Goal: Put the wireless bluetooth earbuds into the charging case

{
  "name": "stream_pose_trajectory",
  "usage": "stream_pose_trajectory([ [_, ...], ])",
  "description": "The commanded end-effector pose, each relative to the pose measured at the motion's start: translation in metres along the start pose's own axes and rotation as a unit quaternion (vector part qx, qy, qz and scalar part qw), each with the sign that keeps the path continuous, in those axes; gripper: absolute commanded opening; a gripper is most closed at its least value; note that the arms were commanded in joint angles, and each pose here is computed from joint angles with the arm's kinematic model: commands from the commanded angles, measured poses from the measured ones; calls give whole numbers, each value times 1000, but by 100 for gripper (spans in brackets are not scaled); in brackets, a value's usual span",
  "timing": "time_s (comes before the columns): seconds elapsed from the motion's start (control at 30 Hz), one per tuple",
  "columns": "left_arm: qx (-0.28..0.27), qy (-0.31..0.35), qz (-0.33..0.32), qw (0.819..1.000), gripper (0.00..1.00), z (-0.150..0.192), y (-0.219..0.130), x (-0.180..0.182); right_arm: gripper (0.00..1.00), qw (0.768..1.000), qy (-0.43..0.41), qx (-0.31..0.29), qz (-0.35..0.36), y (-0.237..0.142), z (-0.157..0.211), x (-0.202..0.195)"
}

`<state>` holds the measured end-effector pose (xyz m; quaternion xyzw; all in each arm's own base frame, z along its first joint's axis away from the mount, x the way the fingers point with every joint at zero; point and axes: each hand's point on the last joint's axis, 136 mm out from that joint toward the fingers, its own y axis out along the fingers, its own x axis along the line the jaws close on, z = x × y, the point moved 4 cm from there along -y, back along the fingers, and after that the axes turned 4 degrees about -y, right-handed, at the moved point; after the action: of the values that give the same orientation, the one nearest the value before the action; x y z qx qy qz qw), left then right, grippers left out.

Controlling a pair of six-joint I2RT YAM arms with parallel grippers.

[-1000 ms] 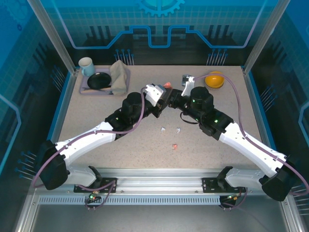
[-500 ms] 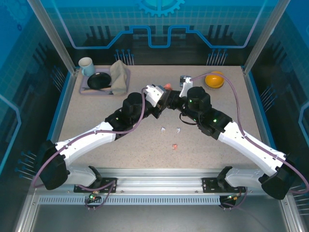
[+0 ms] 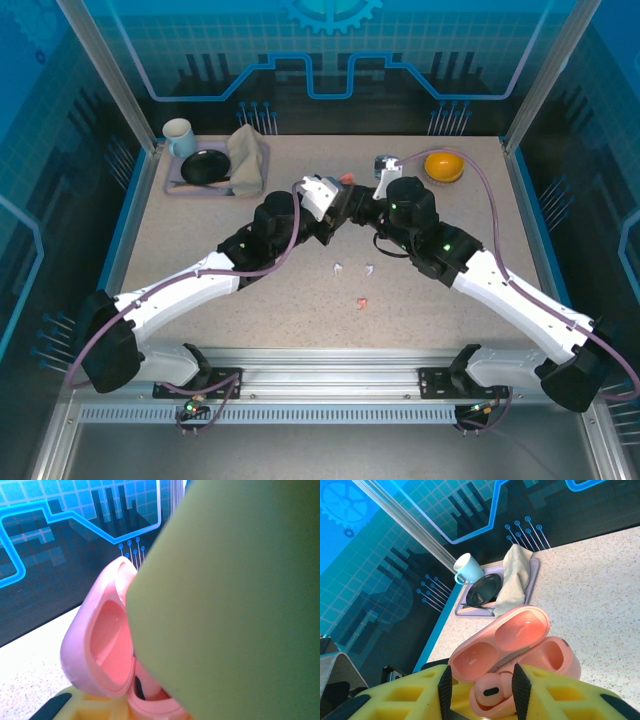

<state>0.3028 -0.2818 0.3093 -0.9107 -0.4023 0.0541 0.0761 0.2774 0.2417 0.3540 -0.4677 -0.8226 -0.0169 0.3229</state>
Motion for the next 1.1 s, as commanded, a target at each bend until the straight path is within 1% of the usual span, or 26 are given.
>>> stream_pose_trajectory([
  [0.0,-61,1,13,998,0,-33,-10,-6,44,999,1,31,12,3,10,-2],
  [0.1,-58,0,11,998,0,-32,-10,-6,51,1000,12,24,13,-2,1,-4],
  [0.2,-56,-4,6,998,0,-28,-9,-4,63,1000,26,11,7,-14,-9,-6],
  [0.3,-55,-13,-9,998,0,-24,-10,1,69,999,39,-4,2,-32,-17,-9],
  [0.4,-55,-34,-29,997,0,-18,-14,13,72,998,51,-5,29,-54,-15,-22],
  [0.5,-55,-45,-46,996,0,-13,-20,24,74,993,76,18,88,-67,4,-50],
  [0.63,-52,-49,-64,995,0,-5,-28,33,75,973,123,73,180,-68,56,-92],
  [0.7,-49,-50,-68,995,0,-2,-31,35,75,965,123,96,212,-65,86,-105],
  [0.8,-47,-51,-71,995,0,3,-35,38,74,956,82,112,257,-66,126,-113],
  [0.9,-45,-53,-75,995,0,5,-38,40,74,947,47,133,289,-67,153,-114],
  [0.97,-43,-54,-76,995,0,7,-40,42,74,930,22,166,328,-67,162,-119],
  [1.0,-41,-54,-76,995,0,7,-40,42,74,921,12,178,345,-66,159,-117],
  [1.07,-40,-56,-76,995,0,9,-39,43,73,893,-20,219,392,-63,162,-118],
])
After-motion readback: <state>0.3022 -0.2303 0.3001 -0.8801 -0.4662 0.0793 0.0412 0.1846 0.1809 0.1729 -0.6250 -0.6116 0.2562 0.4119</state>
